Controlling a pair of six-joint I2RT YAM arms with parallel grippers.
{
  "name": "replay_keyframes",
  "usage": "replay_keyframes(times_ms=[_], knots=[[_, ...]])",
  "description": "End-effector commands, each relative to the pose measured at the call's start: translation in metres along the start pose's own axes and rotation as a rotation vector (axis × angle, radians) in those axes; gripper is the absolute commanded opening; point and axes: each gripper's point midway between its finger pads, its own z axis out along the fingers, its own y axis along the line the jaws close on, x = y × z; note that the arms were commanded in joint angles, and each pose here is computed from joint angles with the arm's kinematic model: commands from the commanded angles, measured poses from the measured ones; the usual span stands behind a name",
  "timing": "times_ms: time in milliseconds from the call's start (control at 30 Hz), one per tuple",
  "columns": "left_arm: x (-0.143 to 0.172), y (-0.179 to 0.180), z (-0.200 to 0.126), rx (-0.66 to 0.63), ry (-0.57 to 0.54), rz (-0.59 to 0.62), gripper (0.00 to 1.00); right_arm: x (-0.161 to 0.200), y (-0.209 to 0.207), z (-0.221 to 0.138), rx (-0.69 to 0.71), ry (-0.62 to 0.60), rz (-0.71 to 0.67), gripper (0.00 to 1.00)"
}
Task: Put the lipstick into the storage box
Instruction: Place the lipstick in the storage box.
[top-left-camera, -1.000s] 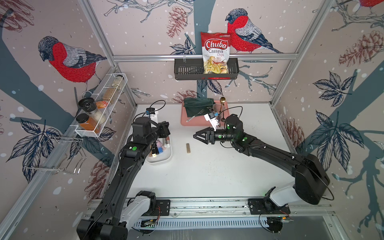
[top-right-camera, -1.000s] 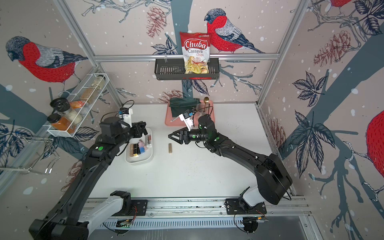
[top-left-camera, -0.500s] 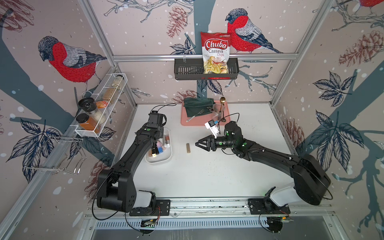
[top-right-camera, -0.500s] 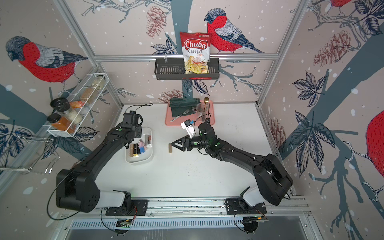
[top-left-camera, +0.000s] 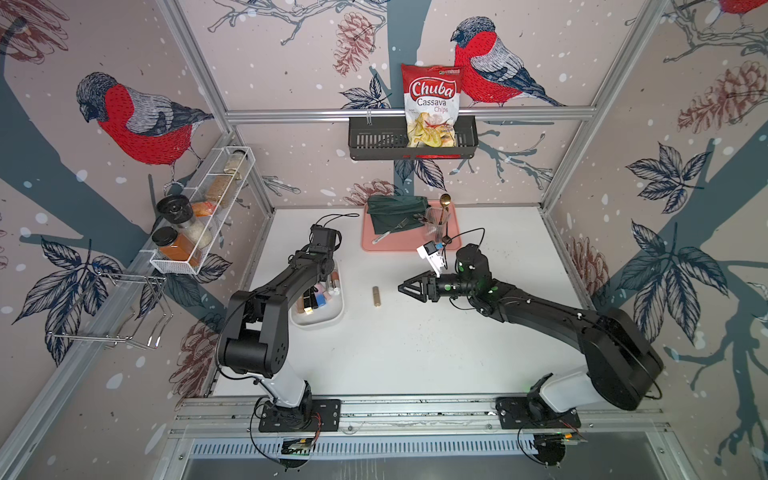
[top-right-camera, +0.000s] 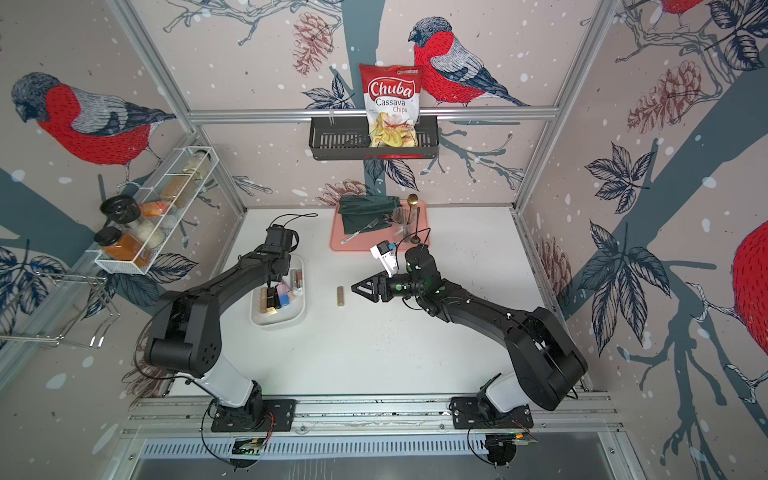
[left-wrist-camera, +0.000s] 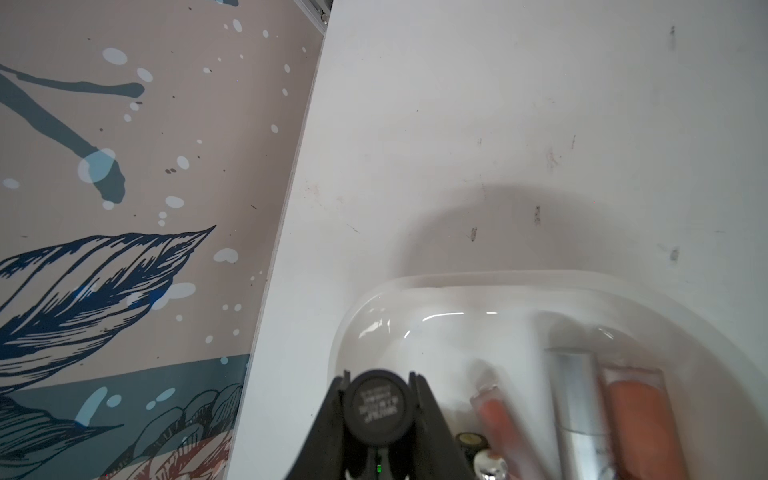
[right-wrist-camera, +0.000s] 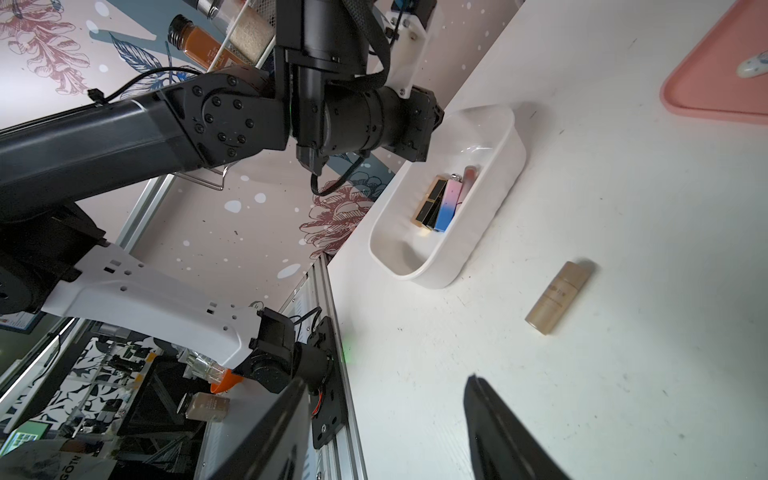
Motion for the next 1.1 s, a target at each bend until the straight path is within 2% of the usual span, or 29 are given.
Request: replay_keyframes(times_ms=[0,167,367,500,567,700,800,967,1067], knots=[[-0.01,0.002,0.01,-0.041,-0.033,-0.011,0.08,-0.005,0.005,-0.002,-0.026,-0.011,-0.027,0.63],[-0.004,-0.007,0.026,-0.04,-0.011,0.008,0.1,-0.005,0.004,-0.007,-0.008,-0.008,-0.031,0.63],[0.004,-0.018,0.037,-0.008,0.027,0.011,0.31,-0.005,0.004,-0.015,0.005,-0.024,-0.029,0.63],[-0.001,-0.017,0.032,0.01,0.01,-0.006,0.52,-0.004,0.006,-0.015,0.01,-0.025,-0.024,0.63],[-0.006,-0.014,0.026,0.016,-0.004,-0.025,0.55,-0.004,0.008,-0.013,0.016,-0.022,-0.028,0.63],[-0.022,-0.007,0.006,0.058,-0.059,-0.08,0.57,0.004,0.004,-0.003,0.08,0.024,-0.039,0.63],[-0.038,-0.003,-0.016,0.129,-0.116,-0.134,0.61,0.014,-0.011,0.008,0.187,0.078,-0.035,0.63],[-0.053,-0.005,-0.068,0.346,-0.184,-0.25,0.64,0.042,-0.058,0.031,0.418,0.233,0.012,0.63],[-0.053,-0.017,-0.111,0.571,-0.194,-0.318,0.65,0.062,-0.078,0.049,0.516,0.346,0.007,0.64]])
